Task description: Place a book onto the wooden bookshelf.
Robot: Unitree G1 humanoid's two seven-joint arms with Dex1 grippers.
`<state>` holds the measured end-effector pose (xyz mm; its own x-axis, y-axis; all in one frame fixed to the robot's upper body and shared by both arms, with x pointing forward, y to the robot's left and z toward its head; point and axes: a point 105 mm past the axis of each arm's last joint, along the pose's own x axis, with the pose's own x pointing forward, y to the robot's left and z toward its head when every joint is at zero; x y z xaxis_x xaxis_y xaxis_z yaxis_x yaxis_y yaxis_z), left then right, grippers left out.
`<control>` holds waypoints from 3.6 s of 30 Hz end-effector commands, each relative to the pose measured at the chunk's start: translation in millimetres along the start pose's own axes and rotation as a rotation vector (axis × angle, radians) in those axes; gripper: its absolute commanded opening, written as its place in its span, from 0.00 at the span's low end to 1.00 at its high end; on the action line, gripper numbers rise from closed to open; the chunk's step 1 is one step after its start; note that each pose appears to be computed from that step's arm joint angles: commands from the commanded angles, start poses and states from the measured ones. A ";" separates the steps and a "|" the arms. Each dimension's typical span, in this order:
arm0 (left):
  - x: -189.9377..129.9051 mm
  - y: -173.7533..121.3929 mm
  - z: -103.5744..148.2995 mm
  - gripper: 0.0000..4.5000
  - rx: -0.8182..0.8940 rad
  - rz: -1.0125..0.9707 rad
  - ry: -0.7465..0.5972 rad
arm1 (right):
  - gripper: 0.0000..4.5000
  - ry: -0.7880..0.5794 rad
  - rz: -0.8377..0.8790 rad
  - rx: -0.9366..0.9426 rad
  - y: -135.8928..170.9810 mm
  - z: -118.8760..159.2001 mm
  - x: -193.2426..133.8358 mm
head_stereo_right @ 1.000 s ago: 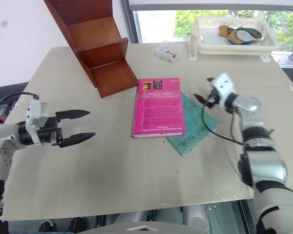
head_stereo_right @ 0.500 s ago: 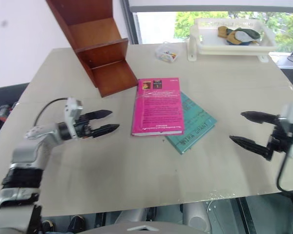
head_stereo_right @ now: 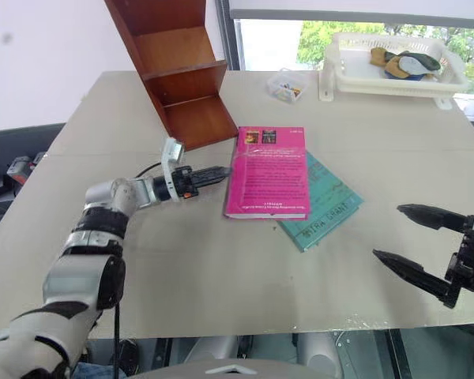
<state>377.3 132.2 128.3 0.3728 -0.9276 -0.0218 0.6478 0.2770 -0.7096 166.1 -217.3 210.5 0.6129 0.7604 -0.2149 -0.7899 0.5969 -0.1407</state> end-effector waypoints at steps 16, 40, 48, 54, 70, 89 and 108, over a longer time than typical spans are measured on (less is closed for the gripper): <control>42.1 -13.4 -7.8 0.82 -0.179 -0.101 0.096 | 1.00 -0.120 -0.020 -0.091 12.9 22.1 -5.8; 62.9 -92.0 49.8 0.08 0.106 -0.360 -0.009 | 1.00 -0.121 -0.064 -0.121 -10.7 16.4 -4.2; 114.9 -162.5 66.9 0.08 0.958 -0.268 -0.044 | 1.00 -0.169 -0.106 -0.145 -36.6 19.2 -6.9; 132.3 -192.0 94.0 0.08 1.540 -0.136 -0.129 | 1.00 -0.195 -0.128 -0.159 -49.4 21.0 -9.2; 82.4 -192.2 179.0 0.08 2.363 0.467 0.163 | 1.00 -0.517 -0.062 -0.111 -81.3 68.0 -41.2; 30.1 -172.6 201.4 0.08 2.167 0.825 0.461 | 1.00 -0.590 0.057 -0.067 -114.8 76.4 -35.0; -38.8 -138.3 204.2 0.08 1.968 1.138 0.682 | 1.00 -0.610 0.117 -0.080 -134.7 88.9 -18.3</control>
<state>416.5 177.3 352.5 0.9591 -0.1203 -0.2564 0.2569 -0.0111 0.9664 268.2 -289.5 308.3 0.4350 0.8350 0.3370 -0.8421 0.5097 -0.1760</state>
